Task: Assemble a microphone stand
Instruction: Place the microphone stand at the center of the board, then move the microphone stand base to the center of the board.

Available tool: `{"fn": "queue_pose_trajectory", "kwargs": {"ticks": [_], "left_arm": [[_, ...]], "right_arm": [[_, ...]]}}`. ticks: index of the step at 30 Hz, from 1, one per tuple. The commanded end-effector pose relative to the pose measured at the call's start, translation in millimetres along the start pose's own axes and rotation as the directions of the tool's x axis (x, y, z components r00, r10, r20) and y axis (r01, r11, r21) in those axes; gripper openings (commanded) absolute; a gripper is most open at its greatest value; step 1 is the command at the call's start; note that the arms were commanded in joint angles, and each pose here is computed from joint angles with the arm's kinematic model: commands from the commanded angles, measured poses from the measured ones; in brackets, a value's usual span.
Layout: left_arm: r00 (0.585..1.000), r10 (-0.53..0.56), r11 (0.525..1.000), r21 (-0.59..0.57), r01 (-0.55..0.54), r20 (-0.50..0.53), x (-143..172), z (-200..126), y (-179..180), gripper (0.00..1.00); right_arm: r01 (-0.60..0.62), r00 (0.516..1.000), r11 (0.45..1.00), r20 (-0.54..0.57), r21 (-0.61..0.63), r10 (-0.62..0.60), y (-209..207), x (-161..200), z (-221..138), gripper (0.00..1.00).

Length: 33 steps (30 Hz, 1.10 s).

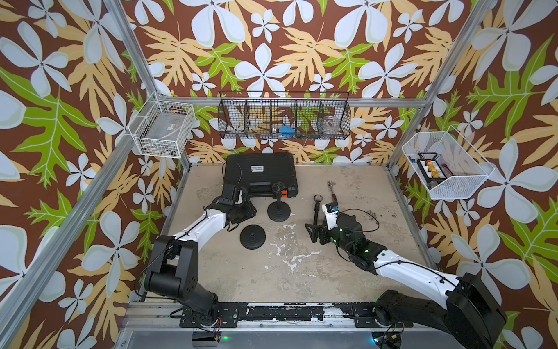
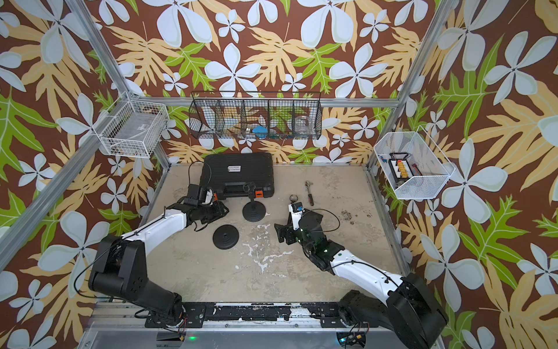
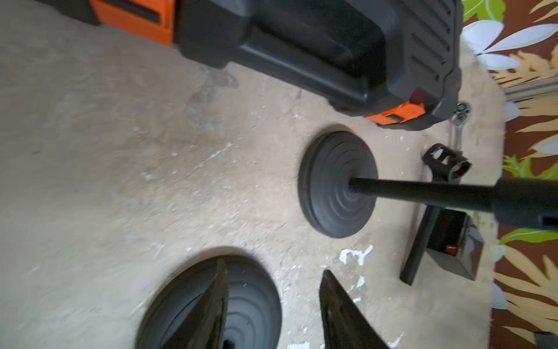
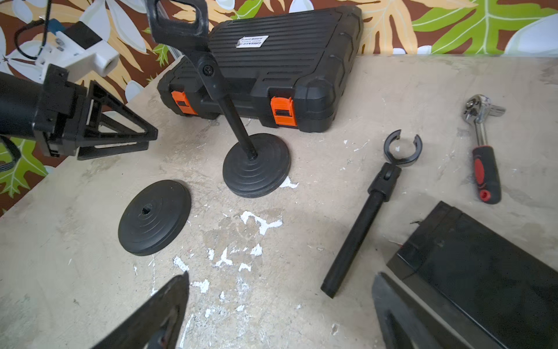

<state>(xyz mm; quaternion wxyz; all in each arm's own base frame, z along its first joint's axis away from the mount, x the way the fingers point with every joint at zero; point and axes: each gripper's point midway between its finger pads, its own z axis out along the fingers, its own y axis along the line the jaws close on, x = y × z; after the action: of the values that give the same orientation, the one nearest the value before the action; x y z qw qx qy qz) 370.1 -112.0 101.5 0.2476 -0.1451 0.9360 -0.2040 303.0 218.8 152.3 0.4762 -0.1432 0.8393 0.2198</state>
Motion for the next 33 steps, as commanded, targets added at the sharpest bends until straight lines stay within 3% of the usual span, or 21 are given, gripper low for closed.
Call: {"fn": "queue_pose_trajectory", "kwargs": {"ticks": [1, 8, 15, 33], "left_arm": [[0.999, 0.041, 0.987, -0.154, -0.046, -0.033, 19, -12, 34, 0.52], [0.994, 0.102, 0.965, -0.237, -0.108, -0.039, 31, -25, 49, 0.61], [0.982, 0.167, 0.948, -0.261, -0.184, -0.086, 44, -11, 42, 0.61], [0.966, 0.19, 0.919, -0.314, -0.238, -0.174, 64, 7, 50, 0.6]], "right_arm": [[0.024, 0.999, 1.0, -0.047, -0.019, -0.025, 4, 6, 1, 0.97], [0.039, 0.998, 0.999, -0.038, -0.019, -0.04, 4, 3, -2, 1.0], [0.028, 0.999, 0.999, -0.043, -0.046, -0.03, 6, 7, 1, 1.0], [0.015, 1.0, 0.998, -0.024, -0.068, -0.017, 2, 4, -6, 1.0]]}}
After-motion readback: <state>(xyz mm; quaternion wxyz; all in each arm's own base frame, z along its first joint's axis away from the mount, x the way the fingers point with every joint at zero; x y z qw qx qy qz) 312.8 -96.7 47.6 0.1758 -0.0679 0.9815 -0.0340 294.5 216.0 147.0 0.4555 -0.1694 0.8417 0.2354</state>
